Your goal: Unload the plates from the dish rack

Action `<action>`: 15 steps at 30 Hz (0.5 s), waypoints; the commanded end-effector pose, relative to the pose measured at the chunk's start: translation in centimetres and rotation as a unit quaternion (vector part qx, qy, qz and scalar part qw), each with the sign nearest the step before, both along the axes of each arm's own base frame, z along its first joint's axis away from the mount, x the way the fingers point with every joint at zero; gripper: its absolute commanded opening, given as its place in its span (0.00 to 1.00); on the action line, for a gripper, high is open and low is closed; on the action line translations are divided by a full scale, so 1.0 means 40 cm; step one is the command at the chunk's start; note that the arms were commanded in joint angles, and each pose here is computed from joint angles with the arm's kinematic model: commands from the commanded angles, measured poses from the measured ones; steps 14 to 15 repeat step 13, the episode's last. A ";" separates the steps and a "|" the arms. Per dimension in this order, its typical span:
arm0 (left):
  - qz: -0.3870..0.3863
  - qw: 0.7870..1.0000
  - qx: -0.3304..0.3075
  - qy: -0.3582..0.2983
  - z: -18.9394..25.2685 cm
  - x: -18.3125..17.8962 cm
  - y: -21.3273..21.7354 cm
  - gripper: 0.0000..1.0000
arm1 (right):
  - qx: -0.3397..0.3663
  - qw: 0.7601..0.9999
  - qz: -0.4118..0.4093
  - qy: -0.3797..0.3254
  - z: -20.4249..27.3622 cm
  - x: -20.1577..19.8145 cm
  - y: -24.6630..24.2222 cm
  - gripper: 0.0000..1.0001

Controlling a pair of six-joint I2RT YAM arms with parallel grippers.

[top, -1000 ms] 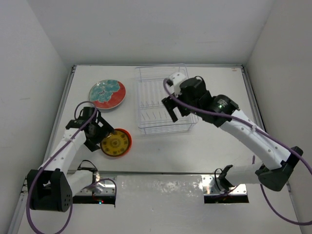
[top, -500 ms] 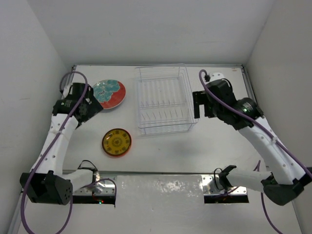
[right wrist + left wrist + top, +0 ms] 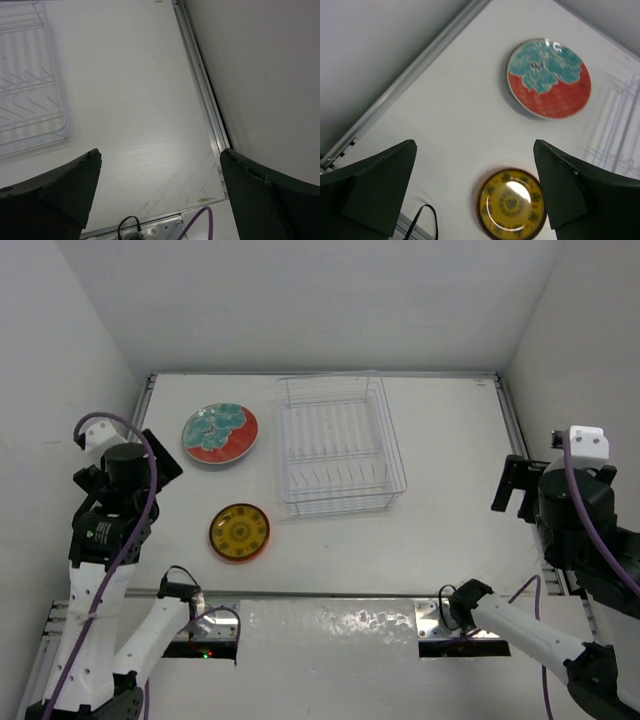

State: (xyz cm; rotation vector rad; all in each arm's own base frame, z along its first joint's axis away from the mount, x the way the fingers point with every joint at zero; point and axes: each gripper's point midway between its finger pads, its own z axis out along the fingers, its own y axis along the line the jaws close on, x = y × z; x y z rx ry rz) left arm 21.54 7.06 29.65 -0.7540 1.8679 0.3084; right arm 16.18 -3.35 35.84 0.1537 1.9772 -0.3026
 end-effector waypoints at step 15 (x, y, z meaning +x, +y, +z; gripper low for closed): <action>-0.056 0.995 -0.015 -0.084 0.020 -0.068 -0.039 1.00 | -0.052 0.998 -0.026 0.035 -0.042 -0.064 -0.071 0.99</action>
